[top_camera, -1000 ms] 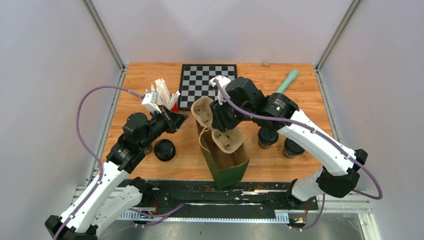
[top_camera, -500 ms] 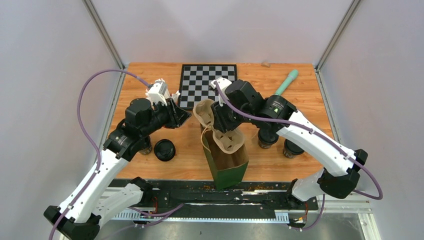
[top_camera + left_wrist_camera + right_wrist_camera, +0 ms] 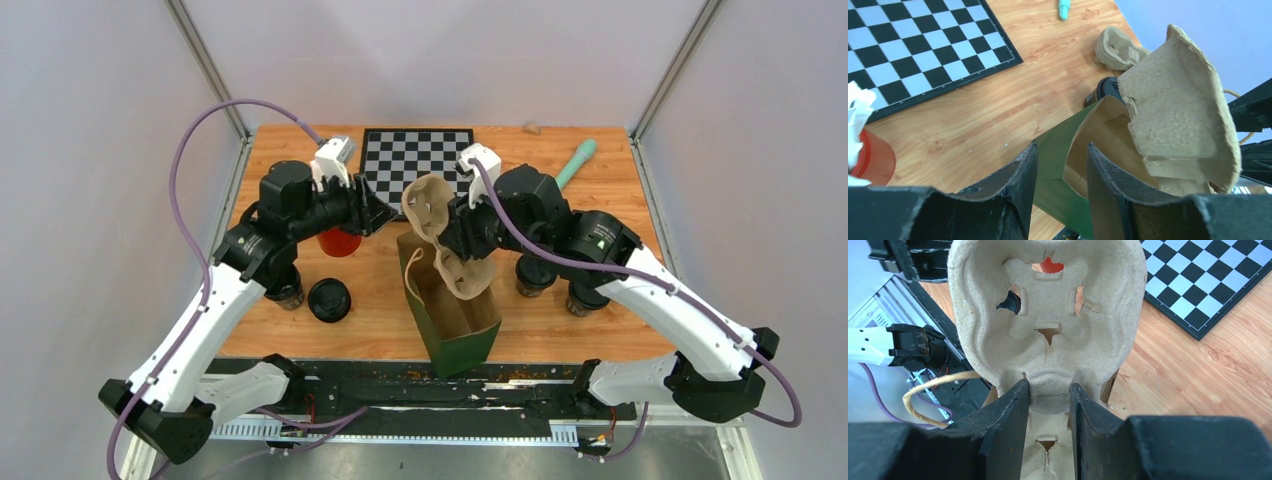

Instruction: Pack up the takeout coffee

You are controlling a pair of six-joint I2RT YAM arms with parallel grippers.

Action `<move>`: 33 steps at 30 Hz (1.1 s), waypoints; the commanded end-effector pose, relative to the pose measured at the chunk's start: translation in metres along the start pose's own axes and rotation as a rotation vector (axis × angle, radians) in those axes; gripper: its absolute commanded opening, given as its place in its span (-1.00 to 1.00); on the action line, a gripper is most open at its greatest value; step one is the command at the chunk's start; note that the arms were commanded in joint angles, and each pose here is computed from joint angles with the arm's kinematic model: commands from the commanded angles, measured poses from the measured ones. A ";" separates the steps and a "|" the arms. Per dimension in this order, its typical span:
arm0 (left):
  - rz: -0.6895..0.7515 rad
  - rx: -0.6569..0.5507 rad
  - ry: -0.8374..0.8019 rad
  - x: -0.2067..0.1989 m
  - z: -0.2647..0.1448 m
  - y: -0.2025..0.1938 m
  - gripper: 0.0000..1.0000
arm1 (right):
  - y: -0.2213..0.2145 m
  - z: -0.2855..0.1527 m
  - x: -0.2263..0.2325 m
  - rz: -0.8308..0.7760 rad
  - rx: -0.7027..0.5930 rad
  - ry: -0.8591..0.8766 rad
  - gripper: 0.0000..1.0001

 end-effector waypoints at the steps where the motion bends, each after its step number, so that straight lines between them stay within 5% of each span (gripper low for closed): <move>1: 0.075 0.038 -0.086 -0.010 0.008 0.010 -0.02 | 0.011 -0.008 -0.002 0.032 -0.115 -0.014 -0.32; 16: 0.141 0.246 -0.298 -0.005 0.054 -0.009 0.12 | 0.016 -0.026 0.002 0.044 -0.220 0.033 -0.32; 29: 0.152 0.347 -0.287 0.009 0.076 -0.033 0.14 | 0.028 -0.036 0.009 0.044 -0.294 0.099 -0.33; 31: 0.167 0.355 -0.285 0.007 0.077 -0.035 0.05 | 0.029 -0.037 0.009 0.042 -0.298 0.101 -0.33; 33: 0.170 0.349 -0.278 0.007 0.079 -0.033 -0.24 | 0.030 -0.038 0.009 0.042 -0.303 0.102 -0.33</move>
Point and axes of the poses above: each gripper's point midway between its finger pads, its own z axis out along the fingers, its own x axis along the line the jaws close on, y = z × x, the point moved 7 cm from there along -z, back along the fingers, and after that the axes turned 11 degrees about -z, right-handed, at the moved point
